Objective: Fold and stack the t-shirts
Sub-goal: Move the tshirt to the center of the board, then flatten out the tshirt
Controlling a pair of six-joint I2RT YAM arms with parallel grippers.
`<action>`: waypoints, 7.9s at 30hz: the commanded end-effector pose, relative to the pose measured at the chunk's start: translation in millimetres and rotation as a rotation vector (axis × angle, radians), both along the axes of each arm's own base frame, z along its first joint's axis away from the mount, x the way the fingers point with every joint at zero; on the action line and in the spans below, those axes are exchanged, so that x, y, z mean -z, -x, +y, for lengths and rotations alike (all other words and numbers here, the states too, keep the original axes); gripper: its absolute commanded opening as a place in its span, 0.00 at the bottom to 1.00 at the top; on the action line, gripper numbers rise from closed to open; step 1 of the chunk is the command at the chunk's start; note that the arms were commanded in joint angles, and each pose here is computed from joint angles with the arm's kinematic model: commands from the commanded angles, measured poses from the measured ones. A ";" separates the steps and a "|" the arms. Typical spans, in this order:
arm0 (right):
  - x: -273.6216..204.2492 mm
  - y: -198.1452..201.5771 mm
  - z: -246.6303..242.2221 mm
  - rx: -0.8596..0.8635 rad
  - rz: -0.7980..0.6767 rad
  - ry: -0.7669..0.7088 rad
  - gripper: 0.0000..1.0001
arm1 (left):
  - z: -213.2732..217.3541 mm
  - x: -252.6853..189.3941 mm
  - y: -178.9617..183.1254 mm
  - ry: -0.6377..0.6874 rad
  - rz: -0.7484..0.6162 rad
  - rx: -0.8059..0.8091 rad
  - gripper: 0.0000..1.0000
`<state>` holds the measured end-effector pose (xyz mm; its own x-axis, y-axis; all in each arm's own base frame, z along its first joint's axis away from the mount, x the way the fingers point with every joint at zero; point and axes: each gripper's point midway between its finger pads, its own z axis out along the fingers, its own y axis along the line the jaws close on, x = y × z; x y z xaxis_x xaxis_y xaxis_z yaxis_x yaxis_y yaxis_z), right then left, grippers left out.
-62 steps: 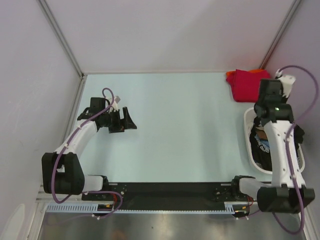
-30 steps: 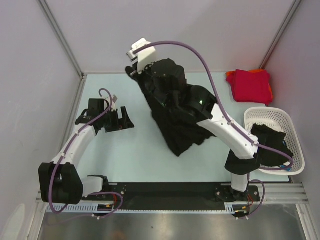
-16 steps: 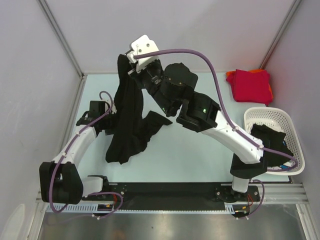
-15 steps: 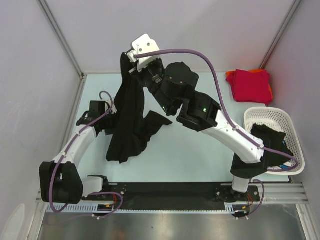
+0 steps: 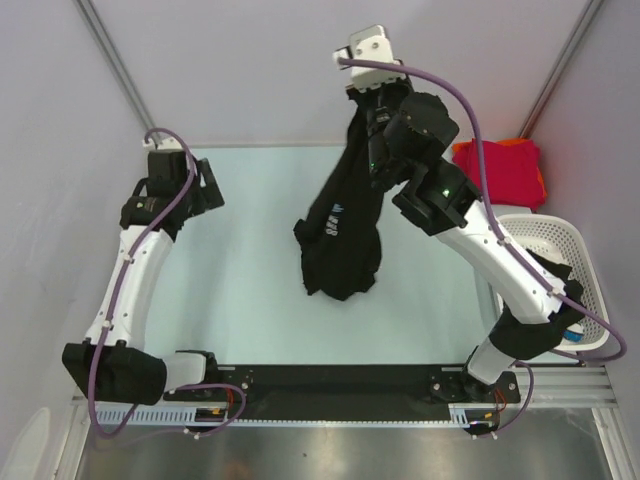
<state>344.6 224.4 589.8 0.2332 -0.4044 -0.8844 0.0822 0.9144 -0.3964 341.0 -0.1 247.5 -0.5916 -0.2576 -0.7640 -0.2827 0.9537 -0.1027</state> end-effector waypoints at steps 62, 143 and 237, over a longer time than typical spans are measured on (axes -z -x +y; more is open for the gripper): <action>267.0 -59.0 -169.3 0.319 0.694 -0.360 1.00 | -134.1 45.3 6.7 0.108 0.153 0.405 1.00; 506.1 20.0 -53.0 0.243 1.480 0.015 0.70 | -138.6 215.5 -22.4 -0.021 0.588 0.510 0.98; 165.4 124.7 -227.0 0.325 0.487 -0.509 0.00 | 7.2 -138.6 96.9 0.081 -0.416 -0.152 0.00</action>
